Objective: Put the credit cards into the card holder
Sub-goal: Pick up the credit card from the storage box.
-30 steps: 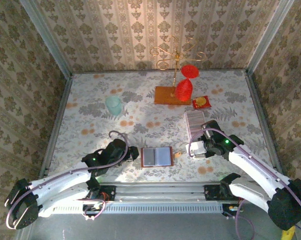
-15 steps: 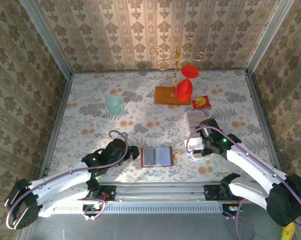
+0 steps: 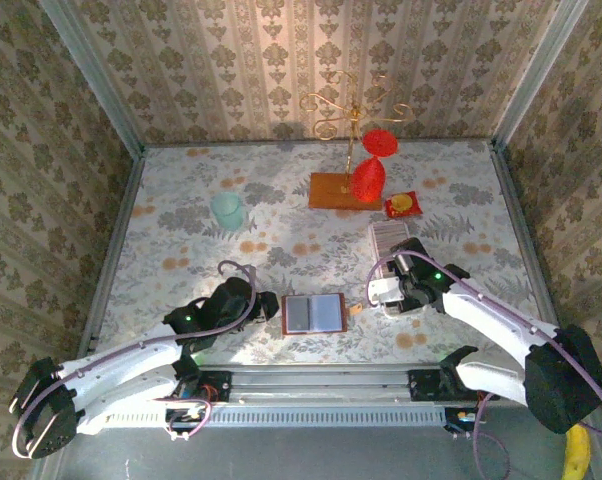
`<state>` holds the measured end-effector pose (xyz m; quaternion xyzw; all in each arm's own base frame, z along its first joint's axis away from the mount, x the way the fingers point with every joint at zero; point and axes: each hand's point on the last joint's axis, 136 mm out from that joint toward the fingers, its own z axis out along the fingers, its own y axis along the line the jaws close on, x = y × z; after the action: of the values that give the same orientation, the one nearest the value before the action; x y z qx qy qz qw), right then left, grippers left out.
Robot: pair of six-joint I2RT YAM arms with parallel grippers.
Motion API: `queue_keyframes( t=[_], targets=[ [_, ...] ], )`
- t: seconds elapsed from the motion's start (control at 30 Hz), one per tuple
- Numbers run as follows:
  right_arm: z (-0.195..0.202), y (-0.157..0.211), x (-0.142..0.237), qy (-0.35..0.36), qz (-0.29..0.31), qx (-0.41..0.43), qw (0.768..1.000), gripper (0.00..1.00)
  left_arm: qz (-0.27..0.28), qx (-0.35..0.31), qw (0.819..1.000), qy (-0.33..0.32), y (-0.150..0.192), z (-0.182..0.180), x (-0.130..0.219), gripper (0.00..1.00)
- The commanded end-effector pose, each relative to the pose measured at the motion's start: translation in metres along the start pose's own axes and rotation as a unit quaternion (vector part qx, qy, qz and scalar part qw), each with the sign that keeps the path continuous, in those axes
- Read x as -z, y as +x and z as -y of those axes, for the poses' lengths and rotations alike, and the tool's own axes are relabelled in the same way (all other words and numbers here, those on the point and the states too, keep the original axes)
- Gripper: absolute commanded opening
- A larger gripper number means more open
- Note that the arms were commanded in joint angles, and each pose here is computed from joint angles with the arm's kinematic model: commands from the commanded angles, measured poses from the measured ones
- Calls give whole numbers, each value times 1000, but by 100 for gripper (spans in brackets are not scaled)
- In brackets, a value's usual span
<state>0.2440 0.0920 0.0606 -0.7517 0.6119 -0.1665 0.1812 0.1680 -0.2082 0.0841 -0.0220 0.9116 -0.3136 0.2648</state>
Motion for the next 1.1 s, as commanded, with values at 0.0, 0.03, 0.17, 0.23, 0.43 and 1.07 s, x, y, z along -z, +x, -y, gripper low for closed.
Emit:
queue_keyframes(
  t=[0.0,0.03,0.17,0.23,0.43,1.07],
  targets=[
    [16,0,3,28,-5,-4,1000,67,7,4,1000,9,-4,3,1,35],
    [17,0,5,29,-6,-3,1000,63,8,4,1000,9,-4,3,1,35],
    [13,2,9,28,-6,0,1000,48,7,5,1000,9,-4,3,1,35],
    [11,3,10,28,-7,1,1000,43,6,6,1000,9,-3,2,1,35],
    [7,3,14,28,-4,1,1000,31,3,10,1000,8,-1,1,0,35],
    [11,6,25,45,-4,-2,999,12,-1,15,1000,8,1,0,0,34]
  ],
)
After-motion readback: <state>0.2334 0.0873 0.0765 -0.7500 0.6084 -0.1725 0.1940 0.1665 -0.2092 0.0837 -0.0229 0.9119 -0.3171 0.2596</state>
